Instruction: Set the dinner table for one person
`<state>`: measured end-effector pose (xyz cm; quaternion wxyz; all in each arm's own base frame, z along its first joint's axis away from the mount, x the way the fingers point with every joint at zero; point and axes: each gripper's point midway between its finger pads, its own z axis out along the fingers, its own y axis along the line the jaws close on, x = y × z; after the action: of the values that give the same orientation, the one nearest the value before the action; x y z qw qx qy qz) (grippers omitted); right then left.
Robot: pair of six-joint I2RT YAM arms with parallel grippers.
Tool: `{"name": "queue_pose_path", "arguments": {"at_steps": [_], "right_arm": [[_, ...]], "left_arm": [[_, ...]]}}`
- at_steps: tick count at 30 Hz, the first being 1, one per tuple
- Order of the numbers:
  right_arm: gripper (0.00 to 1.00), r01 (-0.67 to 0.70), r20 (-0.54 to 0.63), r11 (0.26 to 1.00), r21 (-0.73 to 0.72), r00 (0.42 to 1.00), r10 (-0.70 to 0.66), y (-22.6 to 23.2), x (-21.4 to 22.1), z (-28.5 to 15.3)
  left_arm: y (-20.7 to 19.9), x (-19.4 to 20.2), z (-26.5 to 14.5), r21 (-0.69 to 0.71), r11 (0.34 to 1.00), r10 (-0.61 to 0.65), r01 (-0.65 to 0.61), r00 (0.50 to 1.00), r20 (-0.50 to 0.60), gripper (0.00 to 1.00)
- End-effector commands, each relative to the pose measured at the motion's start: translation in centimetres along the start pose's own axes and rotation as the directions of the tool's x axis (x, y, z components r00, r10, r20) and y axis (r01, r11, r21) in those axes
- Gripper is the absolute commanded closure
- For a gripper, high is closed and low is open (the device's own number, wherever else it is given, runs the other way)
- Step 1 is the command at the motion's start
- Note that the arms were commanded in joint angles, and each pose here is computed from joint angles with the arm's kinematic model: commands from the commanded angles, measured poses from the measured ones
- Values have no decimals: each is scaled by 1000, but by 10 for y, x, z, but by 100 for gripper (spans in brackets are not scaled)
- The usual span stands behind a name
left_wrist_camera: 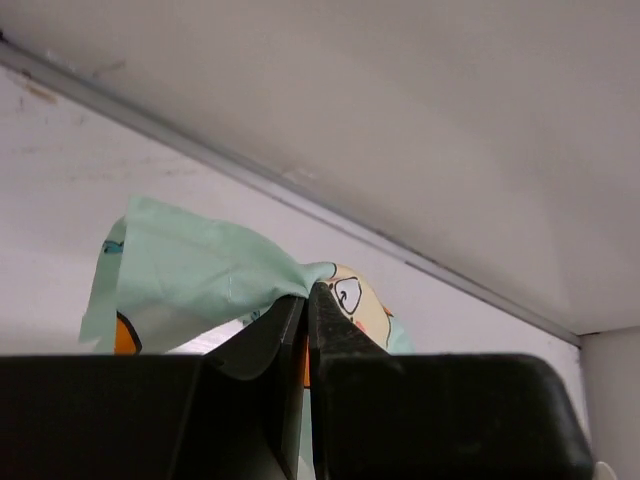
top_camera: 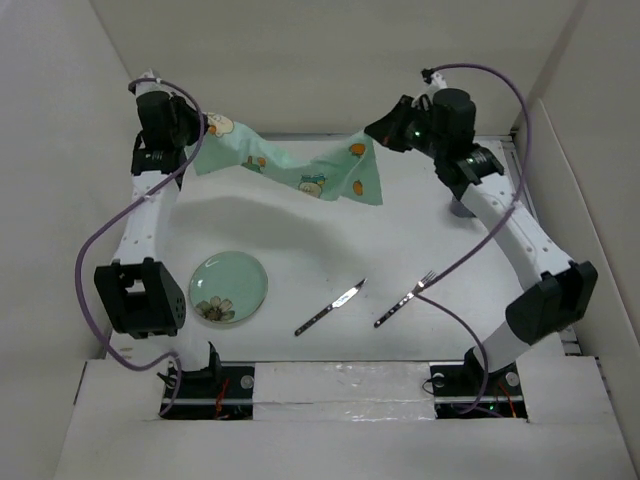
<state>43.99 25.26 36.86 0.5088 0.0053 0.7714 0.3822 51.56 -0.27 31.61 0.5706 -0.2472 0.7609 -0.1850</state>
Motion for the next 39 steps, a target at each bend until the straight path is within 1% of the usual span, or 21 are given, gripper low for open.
{"name": "queue_pose_path", "arguments": {"at_steps": [1,5,8,10,11,12,13,14,15,17,18,20,22,24,25,26,27,28,32,34,39], "right_arm": [[100,-69,21,997,16,997,69,-15,-10,-16],[100,-103,-9,991,89,995,104,-51,4,-6],[100,-125,-10,983,134,992,128,-86,9,7],[100,-141,1,980,141,990,142,-97,-1,15],[100,-153,-7,974,169,988,157,-112,3,25],[100,-160,5,970,184,987,162,-122,-1,30],[100,-159,27,970,185,987,157,-122,-9,35],[100,-171,18,961,219,985,171,-141,-4,45],[94,-185,16,951,248,982,187,-152,-3,47],[71,-183,23,941,284,983,184,-160,-7,52],[51,-188,-10,927,326,979,202,-170,5,54],[40,-177,-5,909,378,981,193,-180,6,50],[35,-162,17,902,400,985,169,-178,5,42],[38,-160,15,888,431,985,171,-187,16,35],[46,-151,17,893,424,987,159,-179,17,31],[58,-146,8,895,422,987,157,-175,24,30],[91,-142,-4,888,438,987,159,-182,36,26],[100,-122,-29,893,434,988,149,-173,49,23],[100,-100,-74,893,438,986,147,-171,72,15],[100,-94,-88,885,456,985,150,-177,83,8],[100,-77,-92,834,547,984,151,-199,93,-10]], "left_arm": [[-10,-23,-25,8,999,43,-43,998,41,100],[-5,-11,-22,-5,999,50,-50,999,-14,100],[1,4,0,-4,999,53,-54,996,-77,100],[7,33,25,-33,996,78,-84,983,-169,100],[-9,19,33,-9,994,103,-105,984,-144,95],[10,53,54,-61,991,104,-123,962,-252,89],[8,60,62,-52,988,123,-143,950,-286,71],[11,65,82,-54,988,124,-147,944,-306,64],[17,77,81,-71,986,113,-148,926,-360,59],[28,89,85,-96,983,108,-156,916,-387,47],[24,81,82,-85,984,118,-159,926,-358,43],[43,86,76,-129,980,99,-154,930,-354,39],[51,61,65,-151,981,77,-122,958,-276,40],[62,62,53,-171,981,52,-95,969,-242,45],[68,64,51,-189,978,49,-93,973,-226,52],[82,76,45,-216,973,30,-84,970,-241,61],[84,80,47,-216,974,12,-64,972,-233,75],[111,92,50,-265,964,-47,-22,967,-251,94],[140,99,58,-309,948,-153,72,957,-245,97],[146,105,61,-303,945,-209,126,943,-259,86],[154,130,56,-334,940,-180,70,933,-310,84]]}}
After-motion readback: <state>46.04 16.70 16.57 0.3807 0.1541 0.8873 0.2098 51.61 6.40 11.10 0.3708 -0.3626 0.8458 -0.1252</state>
